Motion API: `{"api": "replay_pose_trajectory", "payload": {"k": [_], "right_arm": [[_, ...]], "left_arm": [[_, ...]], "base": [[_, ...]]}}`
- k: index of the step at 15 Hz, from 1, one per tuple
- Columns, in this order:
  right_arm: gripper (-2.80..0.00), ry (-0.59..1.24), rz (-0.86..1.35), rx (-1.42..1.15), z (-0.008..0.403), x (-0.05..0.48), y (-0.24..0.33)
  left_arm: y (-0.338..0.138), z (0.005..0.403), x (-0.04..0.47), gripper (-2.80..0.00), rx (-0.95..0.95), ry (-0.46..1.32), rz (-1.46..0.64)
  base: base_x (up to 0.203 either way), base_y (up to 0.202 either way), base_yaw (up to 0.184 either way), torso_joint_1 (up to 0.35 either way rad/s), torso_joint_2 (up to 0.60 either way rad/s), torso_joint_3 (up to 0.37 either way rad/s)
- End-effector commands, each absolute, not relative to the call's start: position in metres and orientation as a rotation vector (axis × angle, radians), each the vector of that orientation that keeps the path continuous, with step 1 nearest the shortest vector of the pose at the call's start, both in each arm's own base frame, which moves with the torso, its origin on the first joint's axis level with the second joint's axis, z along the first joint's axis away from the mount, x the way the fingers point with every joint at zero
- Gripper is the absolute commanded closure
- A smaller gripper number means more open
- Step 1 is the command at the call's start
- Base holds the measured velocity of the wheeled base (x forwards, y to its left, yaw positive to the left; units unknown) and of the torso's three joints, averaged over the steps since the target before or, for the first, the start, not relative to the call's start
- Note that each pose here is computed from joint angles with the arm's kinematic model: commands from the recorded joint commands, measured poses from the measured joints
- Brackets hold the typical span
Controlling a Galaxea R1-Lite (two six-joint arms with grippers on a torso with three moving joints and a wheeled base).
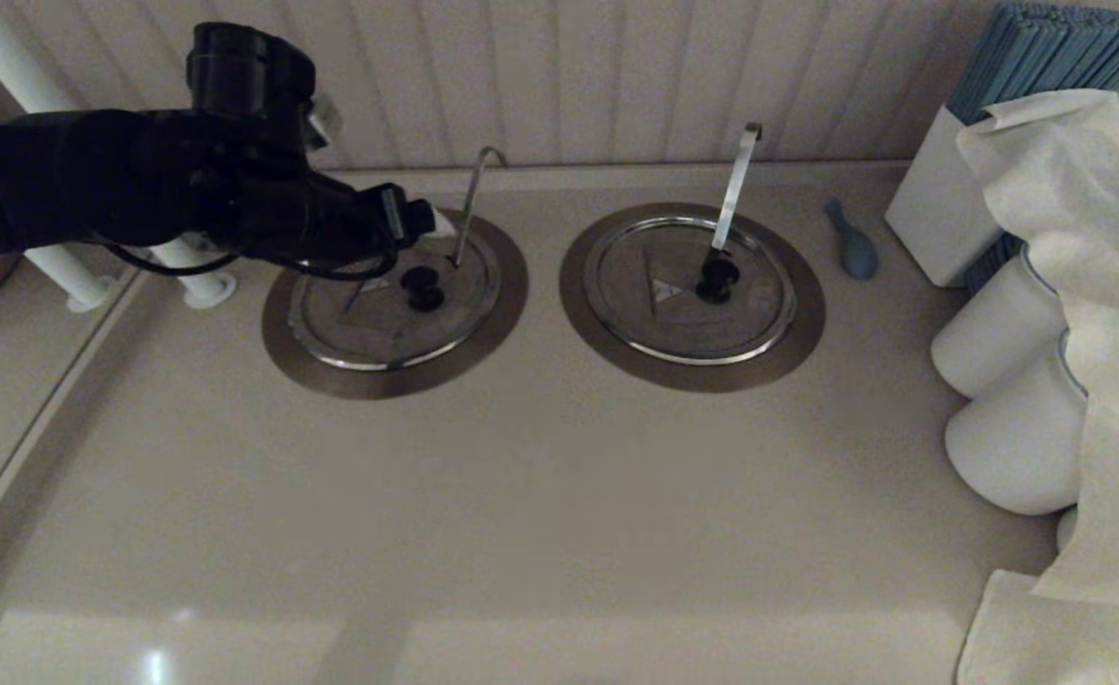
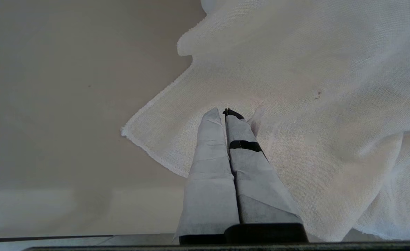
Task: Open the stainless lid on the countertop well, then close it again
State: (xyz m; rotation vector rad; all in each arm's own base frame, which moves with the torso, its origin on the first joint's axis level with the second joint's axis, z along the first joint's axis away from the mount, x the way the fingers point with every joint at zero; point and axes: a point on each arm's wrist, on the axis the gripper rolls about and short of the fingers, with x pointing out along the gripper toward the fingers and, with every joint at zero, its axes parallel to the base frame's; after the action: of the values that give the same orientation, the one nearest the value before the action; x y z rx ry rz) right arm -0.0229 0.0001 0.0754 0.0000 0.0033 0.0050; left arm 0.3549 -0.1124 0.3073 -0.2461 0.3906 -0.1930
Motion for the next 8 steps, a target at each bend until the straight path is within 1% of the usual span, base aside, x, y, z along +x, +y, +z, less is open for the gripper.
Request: {"api": "replay_pose_trajectory", "payload": {"k": [1,7,8], "right_arm": [[0.00,0.005,0.006,0.000,0.075,-0.023,0.000],[0.00,0.006,0.005,0.000,0.075,-0.023,0.000],[0.00,0.004,0.006,0.000,0.075,-0.023,0.000]], "left_arm": [[-0.115,0.312,0.347,-2.80,-0.241,0.379,-0.209],[-0.088,0.351,0.258,-2.80,-0.135,0.247,-0.308],[-0.082,0.358,0.241,0.00,-0.130,0.218,-0.315]], "base": [[0.000,0.000,0.000,0.000,0.00,0.000],[0.000,0.000,0.000,0.000,0.00,0.000],[0.000,0.000,0.000,0.000,0.00,0.000]]}}
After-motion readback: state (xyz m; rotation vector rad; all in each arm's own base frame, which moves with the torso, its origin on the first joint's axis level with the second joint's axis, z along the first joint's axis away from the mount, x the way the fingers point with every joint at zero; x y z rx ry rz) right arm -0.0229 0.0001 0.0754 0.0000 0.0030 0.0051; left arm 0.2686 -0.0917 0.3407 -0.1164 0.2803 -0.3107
